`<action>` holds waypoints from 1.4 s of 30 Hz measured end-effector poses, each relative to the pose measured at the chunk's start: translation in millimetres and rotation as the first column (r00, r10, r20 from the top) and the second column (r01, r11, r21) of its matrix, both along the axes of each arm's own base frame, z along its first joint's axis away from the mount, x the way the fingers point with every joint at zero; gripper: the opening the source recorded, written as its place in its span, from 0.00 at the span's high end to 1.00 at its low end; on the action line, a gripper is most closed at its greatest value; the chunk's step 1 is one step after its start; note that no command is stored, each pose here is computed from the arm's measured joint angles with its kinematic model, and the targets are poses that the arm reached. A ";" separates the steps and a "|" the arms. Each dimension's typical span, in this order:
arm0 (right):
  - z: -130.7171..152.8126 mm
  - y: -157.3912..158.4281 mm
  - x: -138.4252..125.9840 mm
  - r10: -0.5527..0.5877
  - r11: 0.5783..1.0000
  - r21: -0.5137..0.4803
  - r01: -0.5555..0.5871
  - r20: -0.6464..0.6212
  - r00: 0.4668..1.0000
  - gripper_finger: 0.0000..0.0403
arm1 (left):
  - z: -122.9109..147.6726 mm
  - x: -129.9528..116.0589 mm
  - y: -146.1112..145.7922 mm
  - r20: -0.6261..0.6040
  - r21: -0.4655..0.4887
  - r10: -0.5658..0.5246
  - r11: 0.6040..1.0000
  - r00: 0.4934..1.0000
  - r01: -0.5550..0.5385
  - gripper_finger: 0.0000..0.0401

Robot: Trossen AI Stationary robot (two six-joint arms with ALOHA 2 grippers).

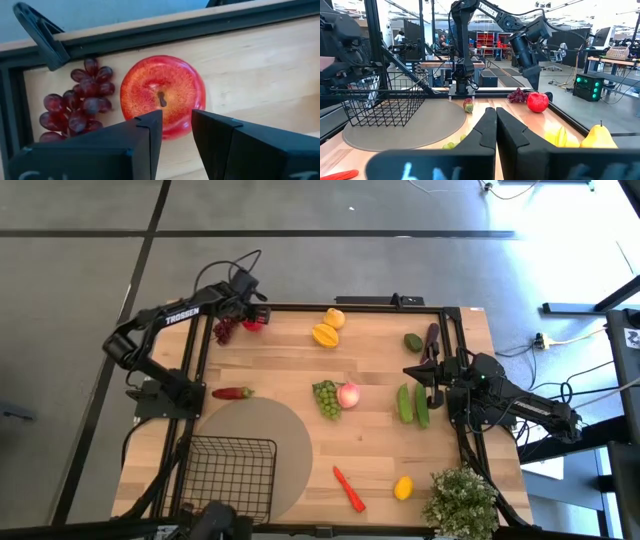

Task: Build produce basket
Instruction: Put the red apple into the wire basket

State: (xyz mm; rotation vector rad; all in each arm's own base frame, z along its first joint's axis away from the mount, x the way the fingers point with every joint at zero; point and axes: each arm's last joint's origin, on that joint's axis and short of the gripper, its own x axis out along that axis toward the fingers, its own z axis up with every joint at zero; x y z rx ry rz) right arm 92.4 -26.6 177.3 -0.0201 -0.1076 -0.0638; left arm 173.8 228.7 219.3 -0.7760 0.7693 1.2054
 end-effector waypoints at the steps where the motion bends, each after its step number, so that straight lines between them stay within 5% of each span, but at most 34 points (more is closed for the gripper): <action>1: 0.0 0.0 0.0 0.000 1.000 0.000 0.000 0.000 1.000 1.00 | -2.1 0.4 0.9 -0.005 -0.006 0.001 1.000 1.000 -0.001 0.77; 42: 0.2 0.0 0.0 0.000 1.000 0.003 0.000 0.002 1.000 1.00 | -1.7 -6.0 8.8 0.014 0.008 0.024 1.000 1.000 -0.024 0.77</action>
